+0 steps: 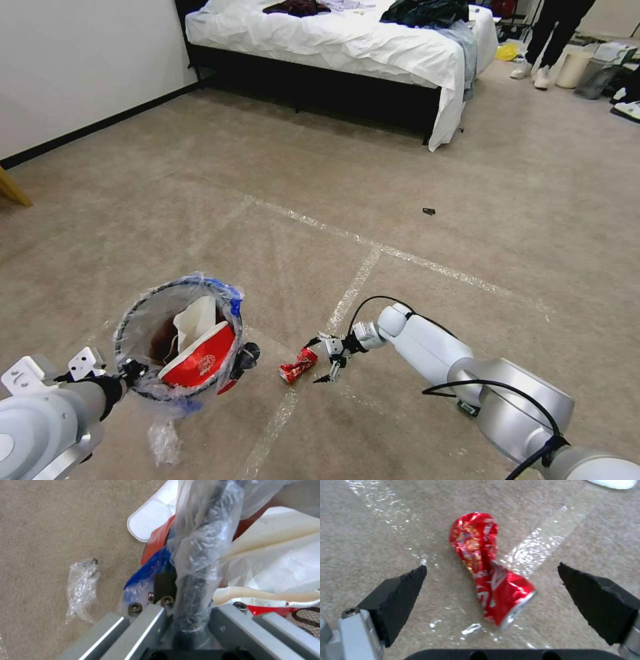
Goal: Pick up the trash bin and place the garbage on the floor into it.
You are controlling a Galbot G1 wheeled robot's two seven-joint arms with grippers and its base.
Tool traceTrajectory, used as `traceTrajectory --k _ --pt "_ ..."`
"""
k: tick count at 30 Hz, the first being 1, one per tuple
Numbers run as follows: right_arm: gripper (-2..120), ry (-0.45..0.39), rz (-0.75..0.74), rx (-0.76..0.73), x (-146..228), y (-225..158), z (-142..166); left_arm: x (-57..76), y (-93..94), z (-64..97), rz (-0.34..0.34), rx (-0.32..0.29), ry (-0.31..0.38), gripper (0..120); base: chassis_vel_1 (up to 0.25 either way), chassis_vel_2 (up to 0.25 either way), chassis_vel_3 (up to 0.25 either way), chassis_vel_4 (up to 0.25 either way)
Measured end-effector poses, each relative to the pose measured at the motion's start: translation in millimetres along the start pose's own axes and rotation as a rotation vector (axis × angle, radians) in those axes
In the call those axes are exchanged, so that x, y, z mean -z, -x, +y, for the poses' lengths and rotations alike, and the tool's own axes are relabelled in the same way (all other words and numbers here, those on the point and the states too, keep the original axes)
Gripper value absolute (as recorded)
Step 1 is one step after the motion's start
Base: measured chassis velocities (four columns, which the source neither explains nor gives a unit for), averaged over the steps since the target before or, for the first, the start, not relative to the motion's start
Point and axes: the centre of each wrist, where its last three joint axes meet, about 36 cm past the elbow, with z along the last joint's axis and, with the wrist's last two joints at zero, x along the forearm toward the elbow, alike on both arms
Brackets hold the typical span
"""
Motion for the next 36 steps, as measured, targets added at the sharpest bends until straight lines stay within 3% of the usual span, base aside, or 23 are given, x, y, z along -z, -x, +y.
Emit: traceTrajectory --k 36 --pt "100 0.06 -0.001 -0.004 15.1 27.4 -13.4 -0.9 -0.7 -5.6 0.003 -0.026 0.012 0 0.0 0.0 0.0 0.0"
